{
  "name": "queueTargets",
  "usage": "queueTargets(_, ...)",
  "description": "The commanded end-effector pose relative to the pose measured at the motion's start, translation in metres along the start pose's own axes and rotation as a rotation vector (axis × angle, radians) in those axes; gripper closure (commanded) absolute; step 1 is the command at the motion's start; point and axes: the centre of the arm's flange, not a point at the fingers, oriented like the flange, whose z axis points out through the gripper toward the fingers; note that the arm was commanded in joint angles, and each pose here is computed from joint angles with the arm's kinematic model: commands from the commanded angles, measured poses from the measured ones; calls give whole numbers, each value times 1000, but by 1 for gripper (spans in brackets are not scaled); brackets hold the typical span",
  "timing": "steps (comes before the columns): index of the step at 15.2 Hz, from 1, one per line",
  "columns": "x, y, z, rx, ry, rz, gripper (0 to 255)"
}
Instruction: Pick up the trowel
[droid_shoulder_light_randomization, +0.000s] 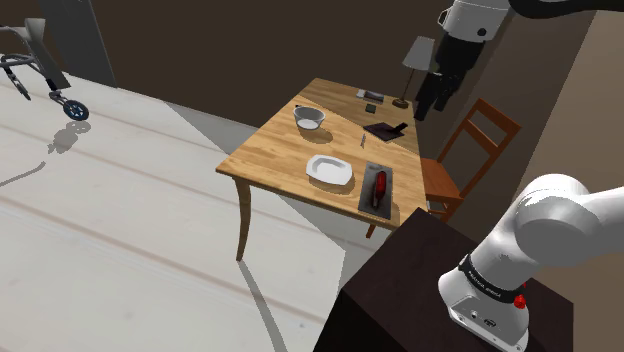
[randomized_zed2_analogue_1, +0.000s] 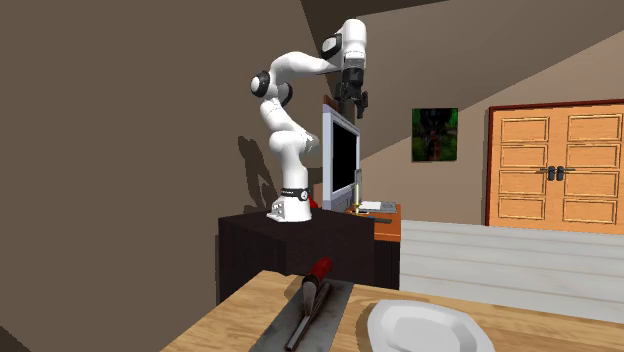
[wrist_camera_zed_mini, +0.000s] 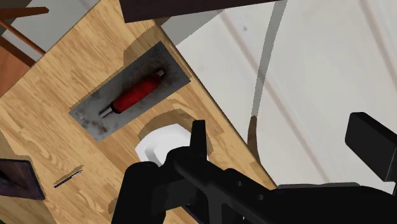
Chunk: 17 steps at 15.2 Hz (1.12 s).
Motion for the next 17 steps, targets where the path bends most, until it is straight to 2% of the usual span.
queueTargets(1,0,0,0,0,0,0,0)
queueTargets(17,89,95,165,-14,-3,237,0)
